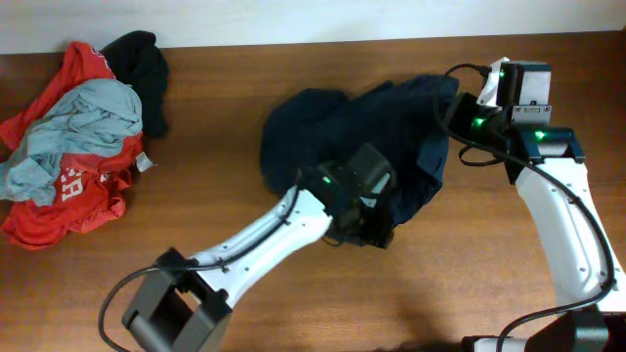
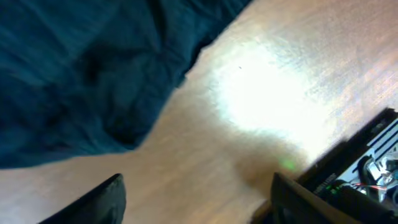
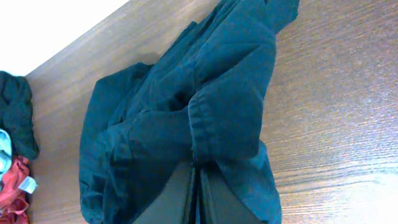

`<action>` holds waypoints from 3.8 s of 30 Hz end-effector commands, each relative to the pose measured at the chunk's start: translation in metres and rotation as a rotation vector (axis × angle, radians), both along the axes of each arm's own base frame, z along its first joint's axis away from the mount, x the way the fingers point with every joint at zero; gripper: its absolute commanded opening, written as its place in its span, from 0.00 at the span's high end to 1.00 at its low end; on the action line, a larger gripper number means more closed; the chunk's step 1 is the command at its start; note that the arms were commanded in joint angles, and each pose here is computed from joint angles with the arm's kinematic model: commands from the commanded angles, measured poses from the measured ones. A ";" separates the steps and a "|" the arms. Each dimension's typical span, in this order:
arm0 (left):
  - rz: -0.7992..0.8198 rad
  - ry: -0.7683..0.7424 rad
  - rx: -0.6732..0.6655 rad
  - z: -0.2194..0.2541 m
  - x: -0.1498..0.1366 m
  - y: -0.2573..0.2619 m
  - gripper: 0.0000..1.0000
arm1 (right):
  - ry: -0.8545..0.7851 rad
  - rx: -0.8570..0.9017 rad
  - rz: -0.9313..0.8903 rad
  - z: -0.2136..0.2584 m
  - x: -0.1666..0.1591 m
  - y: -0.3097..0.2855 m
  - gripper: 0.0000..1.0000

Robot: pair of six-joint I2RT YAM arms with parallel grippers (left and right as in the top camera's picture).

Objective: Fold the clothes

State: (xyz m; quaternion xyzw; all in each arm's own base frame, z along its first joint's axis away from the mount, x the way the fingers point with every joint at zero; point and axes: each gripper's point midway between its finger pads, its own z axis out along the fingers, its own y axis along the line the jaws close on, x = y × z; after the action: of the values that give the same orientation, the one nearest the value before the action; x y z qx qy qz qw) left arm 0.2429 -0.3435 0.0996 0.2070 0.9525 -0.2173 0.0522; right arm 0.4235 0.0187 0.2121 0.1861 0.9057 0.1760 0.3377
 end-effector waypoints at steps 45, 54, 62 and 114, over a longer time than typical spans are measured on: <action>0.232 -0.079 0.370 -0.095 0.038 0.045 0.99 | 0.030 -0.019 -0.016 -0.011 0.001 -0.007 0.96; 0.232 -0.125 0.430 -0.024 0.066 0.080 0.99 | 0.024 0.036 -0.003 -0.007 -0.003 -0.018 0.96; 0.404 -0.400 0.328 0.133 0.137 0.153 0.99 | -0.008 0.122 0.021 0.010 -0.013 -0.032 0.96; 0.554 -0.699 0.216 0.266 0.164 0.220 0.99 | 0.156 0.032 0.176 0.015 -0.062 -0.007 0.61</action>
State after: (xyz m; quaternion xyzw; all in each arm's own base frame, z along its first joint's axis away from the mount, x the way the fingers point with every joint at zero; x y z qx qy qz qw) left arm 0.4054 -0.1235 0.3579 0.0014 0.9193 -0.0113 0.3935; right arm 0.3559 0.0134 0.2253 0.1339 0.9394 0.2146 0.2314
